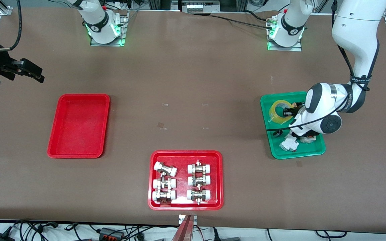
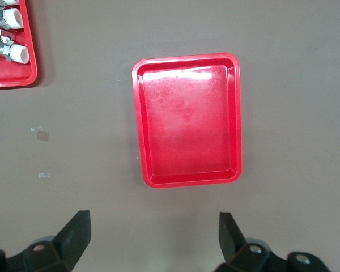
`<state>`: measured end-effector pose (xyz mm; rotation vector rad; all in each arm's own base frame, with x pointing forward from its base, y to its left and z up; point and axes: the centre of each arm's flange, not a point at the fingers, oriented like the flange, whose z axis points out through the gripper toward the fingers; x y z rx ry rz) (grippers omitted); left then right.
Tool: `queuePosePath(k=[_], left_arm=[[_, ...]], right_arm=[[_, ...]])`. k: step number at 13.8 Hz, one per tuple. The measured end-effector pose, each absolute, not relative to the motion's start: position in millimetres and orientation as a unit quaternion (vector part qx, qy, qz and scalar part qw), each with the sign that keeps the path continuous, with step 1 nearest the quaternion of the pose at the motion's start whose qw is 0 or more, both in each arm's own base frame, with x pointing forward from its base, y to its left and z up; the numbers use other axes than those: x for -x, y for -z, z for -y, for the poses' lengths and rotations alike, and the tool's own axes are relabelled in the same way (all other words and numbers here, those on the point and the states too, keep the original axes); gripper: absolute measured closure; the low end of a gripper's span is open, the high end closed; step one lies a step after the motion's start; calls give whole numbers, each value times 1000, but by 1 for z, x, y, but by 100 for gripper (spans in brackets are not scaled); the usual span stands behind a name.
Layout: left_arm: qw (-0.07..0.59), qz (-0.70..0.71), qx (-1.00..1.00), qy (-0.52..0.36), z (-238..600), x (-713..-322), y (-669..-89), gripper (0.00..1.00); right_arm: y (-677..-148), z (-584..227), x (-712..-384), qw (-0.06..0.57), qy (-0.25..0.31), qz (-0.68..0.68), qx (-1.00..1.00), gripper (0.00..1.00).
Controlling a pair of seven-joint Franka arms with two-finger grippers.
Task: Left arm passes tape to right arm into tray
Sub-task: 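Close the left gripper on the tape roll's rim and lift it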
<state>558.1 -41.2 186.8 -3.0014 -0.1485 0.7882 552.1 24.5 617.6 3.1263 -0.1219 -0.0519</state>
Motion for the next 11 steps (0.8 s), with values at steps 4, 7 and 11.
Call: queuePosePath(k=[4, 7, 11], left_arm=[[17, 48, 966, -252, 41, -559, -190, 79], [17, 46, 968, -248, 43, -564, -217, 79], [16, 36, 971, -234, 53, -578, -322, 79]], right_arm=[[-618, -24, -552, 6, 17, 39, -999, 0], [-618, -23, -552, 6, 16, 40, -999, 0], [-618, -26, -552, 6, 16, 37, -999, 0]])
